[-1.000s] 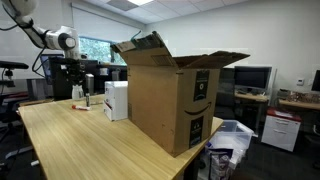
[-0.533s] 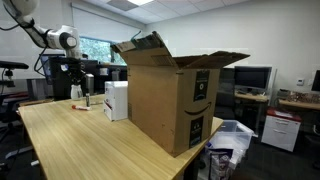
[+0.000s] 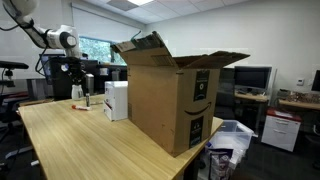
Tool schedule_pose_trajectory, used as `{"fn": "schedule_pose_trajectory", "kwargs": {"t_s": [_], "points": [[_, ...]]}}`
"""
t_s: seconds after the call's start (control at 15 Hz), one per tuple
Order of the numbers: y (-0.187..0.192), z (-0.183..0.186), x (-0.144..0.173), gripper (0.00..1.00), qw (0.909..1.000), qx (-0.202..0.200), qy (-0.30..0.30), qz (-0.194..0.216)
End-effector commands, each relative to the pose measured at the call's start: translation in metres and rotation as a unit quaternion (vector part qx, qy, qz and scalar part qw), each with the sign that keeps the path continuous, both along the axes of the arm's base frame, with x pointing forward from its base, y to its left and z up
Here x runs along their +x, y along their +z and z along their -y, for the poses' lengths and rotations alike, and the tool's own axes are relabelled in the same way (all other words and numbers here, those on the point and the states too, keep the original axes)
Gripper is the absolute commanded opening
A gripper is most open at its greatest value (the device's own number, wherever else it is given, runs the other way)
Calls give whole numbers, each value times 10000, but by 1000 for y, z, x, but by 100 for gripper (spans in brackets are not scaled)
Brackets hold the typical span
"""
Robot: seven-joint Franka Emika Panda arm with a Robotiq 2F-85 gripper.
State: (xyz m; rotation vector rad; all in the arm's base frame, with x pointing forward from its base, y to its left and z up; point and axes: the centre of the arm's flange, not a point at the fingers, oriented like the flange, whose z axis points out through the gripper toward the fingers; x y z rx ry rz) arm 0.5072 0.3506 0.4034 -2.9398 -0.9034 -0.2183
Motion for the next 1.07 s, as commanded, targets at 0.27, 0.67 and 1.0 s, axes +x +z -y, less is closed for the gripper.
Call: {"fn": "schedule_pose_trajectory", "kwargs": {"t_s": [0.27, 0.67, 1.0], "points": [[43, -11, 0, 5, 9996, -249, 127, 65], [80, -14, 0, 5, 9983, -480, 81, 322], [114, -11, 1, 5, 9942, -768, -119, 744]]}}
